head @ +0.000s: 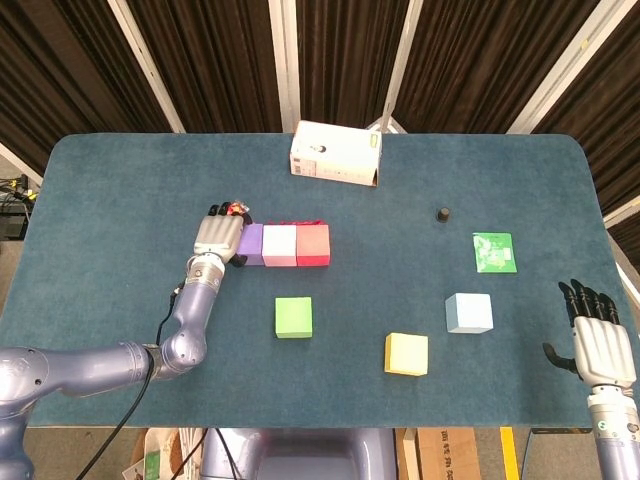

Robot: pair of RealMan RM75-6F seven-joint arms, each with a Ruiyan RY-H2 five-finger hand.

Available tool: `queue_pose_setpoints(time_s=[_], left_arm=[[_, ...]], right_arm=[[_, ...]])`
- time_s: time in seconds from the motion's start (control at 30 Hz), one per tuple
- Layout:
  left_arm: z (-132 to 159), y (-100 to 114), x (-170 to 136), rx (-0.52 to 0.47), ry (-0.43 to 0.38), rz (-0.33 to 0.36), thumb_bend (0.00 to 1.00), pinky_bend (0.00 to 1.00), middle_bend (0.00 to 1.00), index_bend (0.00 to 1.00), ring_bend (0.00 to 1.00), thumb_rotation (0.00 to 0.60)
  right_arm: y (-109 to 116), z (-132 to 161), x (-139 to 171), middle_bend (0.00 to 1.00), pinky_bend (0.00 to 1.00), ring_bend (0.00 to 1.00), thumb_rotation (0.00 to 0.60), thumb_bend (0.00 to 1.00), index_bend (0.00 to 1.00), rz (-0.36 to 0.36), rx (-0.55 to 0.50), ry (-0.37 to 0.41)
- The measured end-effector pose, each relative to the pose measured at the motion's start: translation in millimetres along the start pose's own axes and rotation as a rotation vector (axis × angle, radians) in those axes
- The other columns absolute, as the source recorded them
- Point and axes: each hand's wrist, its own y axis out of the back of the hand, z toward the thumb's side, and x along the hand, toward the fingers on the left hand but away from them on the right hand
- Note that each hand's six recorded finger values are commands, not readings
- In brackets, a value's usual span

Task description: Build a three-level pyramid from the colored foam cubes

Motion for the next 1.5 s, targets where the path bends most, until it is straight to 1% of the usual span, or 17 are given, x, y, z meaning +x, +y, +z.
queue_pose_setpoints(time_s=[0.43, 0.9, 1.33, 1.5], left_arm=[[1.6, -2.8, -1.7, 0.017, -0.005, -0.008, 0.37, 0.0, 0.2, 0.27, 0.0, 0.6], [3.4, -3.5, -2.9, 0.024, -0.01, -0.002, 0.37, 0.0, 0.18, 0.25, 0.0, 0.6], [0.3, 0.3, -5.5, 0.055, -0.001, 0.008, 0.37, 0.0, 0.11, 0.16, 0.0, 0.6], [0.4, 1.5, -6.8, 0.053, -0.002, 0.009, 0.37, 0.0, 0.08, 0.12, 0.0, 0.6]], right_arm=[[0.5, -0.4, 0.5, 0.02, 0.0, 0.0, 0.6, 0.29, 0.03, 0.005, -0.004, -0.002], [1.1, -0.7, 0.6, 0.02, 0.0, 0.0, 0.6, 0.29, 0.03, 0.005, -0.005, -0.004], [0.4, -0.3, 0.7, 0.02, 0.0, 0.0, 0.6, 0.29, 0.03, 0.012, -0.003, -0.004], [0.2, -0.1, 0.7, 0.02, 0.0, 0.0, 0.6, 0.29, 0.03, 0.013, -0.002, -0.004]])
